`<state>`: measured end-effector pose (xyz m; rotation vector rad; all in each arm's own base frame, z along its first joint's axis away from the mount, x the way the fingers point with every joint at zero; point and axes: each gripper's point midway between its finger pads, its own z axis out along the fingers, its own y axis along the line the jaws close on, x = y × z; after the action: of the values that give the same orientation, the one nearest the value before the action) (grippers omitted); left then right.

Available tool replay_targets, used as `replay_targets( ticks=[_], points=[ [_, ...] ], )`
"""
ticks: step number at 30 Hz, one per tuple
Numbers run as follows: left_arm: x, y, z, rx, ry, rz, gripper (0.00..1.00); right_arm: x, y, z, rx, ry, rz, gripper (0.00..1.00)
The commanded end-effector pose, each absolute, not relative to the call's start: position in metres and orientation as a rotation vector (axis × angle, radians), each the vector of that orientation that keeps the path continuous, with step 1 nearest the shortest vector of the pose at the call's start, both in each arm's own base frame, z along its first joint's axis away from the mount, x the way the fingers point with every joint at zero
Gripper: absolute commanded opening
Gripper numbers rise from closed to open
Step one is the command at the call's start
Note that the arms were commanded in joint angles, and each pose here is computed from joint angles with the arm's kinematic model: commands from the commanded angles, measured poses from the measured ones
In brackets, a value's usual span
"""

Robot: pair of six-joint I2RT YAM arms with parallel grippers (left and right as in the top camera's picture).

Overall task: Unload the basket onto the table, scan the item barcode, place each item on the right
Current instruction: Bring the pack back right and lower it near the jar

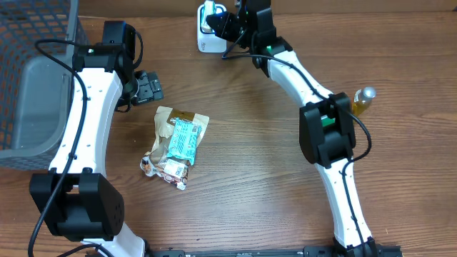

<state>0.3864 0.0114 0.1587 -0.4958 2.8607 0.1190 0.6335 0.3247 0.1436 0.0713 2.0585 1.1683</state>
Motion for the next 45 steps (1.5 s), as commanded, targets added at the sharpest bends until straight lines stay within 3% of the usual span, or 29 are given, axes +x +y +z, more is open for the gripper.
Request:
replay_targets(
  ticks=[1, 9, 15, 23, 28, 32, 37, 45],
  points=[
    [0.390, 0.011, 0.164, -0.470, 2.846, 0.133, 1.00, 0.650, 0.311, 0.134, 0.231, 2.037, 1.121, 0.05],
    [0.390, 0.011, 0.164, -0.470, 2.846, 0.133, 1.00, 0.648, 0.315, 0.137, 0.225, 2.034, 1.159, 0.04],
    [0.390, 0.011, 0.164, -0.470, 2.846, 0.133, 0.99, 0.632, 0.306, 0.176, 0.064, 2.028, 1.364, 0.04],
    [0.390, 0.011, 0.164, -0.470, 2.846, 0.133, 1.00, 0.586, 0.257, 0.194, 0.062, 2.291, 1.394, 0.04],
    [0.390, 0.011, 0.164, -0.470, 2.846, 0.132, 1.00, 0.511, 0.224, 0.141, 0.020, 2.711, 1.145, 0.04],
    [0.390, 0.011, 0.164, -0.470, 2.846, 0.133, 1.00, 0.469, 0.178, 0.093, 0.060, 3.014, 0.652, 0.04],
    [0.390, 0.011, 0.164, -0.470, 2.846, 0.133, 1.00, 0.435, 0.130, 0.067, 0.068, 3.184, 0.162, 0.04],
    [0.390, 0.011, 0.164, -0.470, 2.846, 0.133, 1.00, 0.407, 0.093, 0.043, 0.147, 3.281, -0.140, 0.04]
  ],
)
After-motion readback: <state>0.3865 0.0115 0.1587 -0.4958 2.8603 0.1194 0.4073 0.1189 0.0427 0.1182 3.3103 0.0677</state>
